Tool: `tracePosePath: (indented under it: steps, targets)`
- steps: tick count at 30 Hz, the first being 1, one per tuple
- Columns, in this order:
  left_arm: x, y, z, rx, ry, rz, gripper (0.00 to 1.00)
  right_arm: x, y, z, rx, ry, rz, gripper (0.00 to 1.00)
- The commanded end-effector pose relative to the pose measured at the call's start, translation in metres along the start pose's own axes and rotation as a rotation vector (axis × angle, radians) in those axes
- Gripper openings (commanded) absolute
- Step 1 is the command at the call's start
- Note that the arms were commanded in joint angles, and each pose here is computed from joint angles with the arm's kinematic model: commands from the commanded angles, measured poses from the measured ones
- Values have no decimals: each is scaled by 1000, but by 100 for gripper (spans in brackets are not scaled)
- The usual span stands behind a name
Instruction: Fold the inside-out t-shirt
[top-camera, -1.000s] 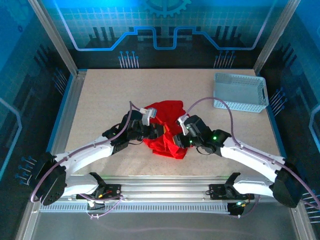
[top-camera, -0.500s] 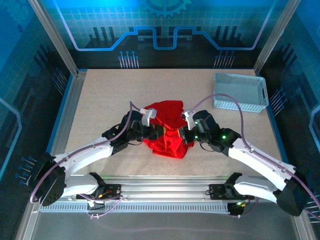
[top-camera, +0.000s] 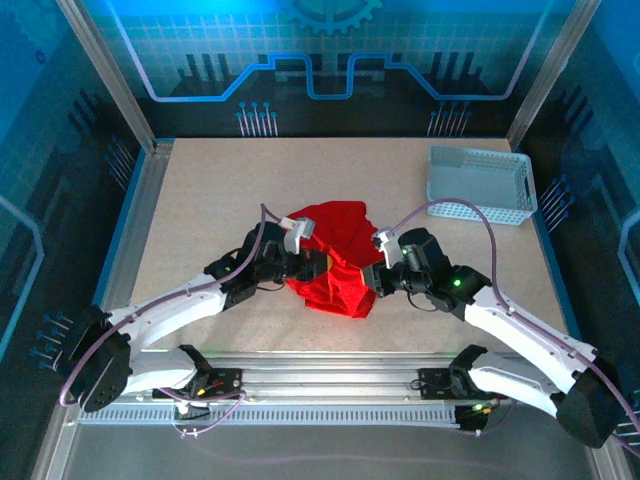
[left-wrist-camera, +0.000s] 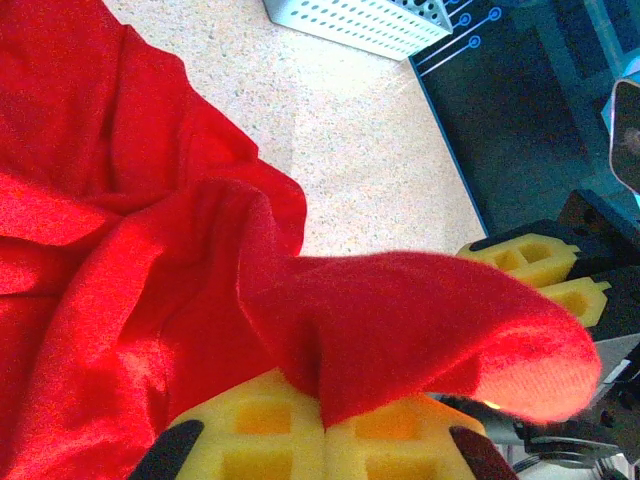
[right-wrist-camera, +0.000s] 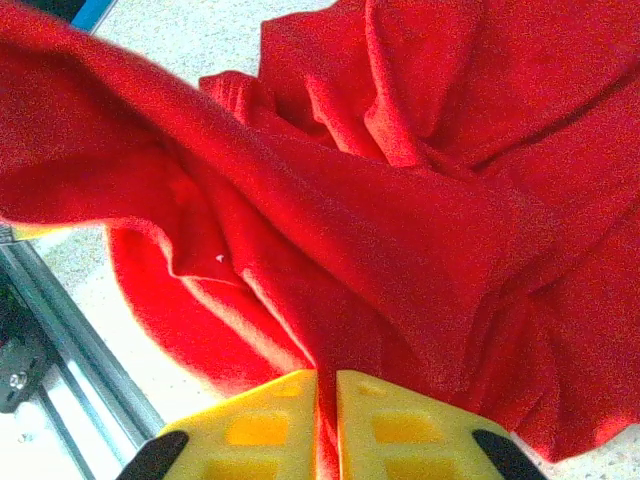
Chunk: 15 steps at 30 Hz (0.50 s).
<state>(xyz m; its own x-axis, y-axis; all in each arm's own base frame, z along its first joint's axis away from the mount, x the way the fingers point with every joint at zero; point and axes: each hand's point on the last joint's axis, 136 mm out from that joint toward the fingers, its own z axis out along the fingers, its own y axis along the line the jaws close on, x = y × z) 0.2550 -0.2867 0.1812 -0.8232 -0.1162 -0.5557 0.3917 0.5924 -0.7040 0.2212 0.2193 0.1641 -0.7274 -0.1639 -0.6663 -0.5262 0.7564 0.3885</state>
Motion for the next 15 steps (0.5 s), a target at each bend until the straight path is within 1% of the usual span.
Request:
tracePosePath:
  steps: [1, 4, 10, 15]
  targets:
    - [4, -3, -3, 11, 10, 35, 0, -8, 5, 1, -39, -16, 2, 20]
    - [4, -5, -4, 19, 11, 39, 0, -12, 7, 4, -48, -22, -3, 27]
    - [4, -7, -4, 29, 14, 40, 0, -12, 6, 13, -42, -7, -16, 30]
    - [6, -8, -3, 37, 24, 40, 0, -24, 3, 14, -15, -42, -34, 33]
